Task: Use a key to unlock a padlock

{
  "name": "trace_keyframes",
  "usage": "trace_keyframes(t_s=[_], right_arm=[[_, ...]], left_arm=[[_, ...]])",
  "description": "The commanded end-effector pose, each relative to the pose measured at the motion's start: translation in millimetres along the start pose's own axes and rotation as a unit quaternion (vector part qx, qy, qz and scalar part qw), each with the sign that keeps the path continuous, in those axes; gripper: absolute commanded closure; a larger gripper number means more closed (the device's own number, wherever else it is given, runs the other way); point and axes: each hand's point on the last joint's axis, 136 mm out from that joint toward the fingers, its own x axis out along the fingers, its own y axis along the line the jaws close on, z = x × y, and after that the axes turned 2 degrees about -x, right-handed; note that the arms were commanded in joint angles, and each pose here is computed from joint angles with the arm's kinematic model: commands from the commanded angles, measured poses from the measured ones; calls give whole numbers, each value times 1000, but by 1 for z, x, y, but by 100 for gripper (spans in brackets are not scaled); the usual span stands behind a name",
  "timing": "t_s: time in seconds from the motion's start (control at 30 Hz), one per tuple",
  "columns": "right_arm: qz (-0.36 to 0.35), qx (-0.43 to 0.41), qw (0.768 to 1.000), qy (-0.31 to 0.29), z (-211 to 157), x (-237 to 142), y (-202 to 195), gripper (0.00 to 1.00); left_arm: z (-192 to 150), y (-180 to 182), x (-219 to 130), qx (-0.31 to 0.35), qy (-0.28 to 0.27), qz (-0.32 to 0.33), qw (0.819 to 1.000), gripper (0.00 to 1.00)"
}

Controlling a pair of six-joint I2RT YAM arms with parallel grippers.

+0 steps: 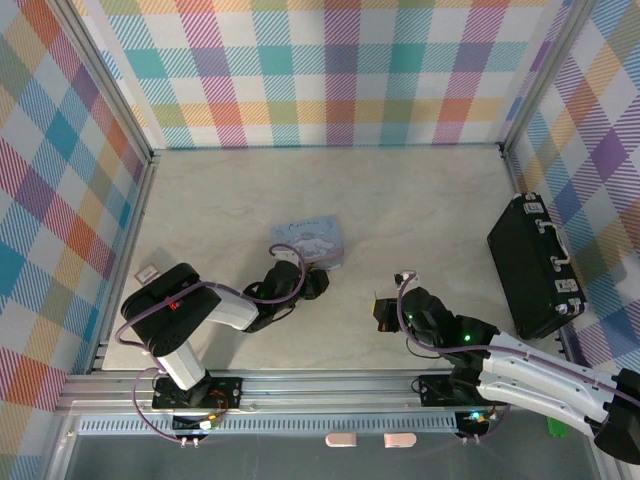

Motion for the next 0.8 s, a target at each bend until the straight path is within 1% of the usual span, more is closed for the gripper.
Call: trace_keyframes(t_s=[0.0,0.1,0.5,0.77], right_arm=[[6,7,1000,-5,2,-1,2,100],[6,8,1000,-4,2,0,2,100],[1,10,1000,-2,0,0,-1,100],[-5,20,1000,-2,-1,1,-5,100]], left_arm=[[-4,5,9,3,12,6,1000,50],[-5,6,10,4,14,7,1000,55],[-5,10,8,3,11,16,1000,62],[-4,9,6,3,11,15,1000,70]])
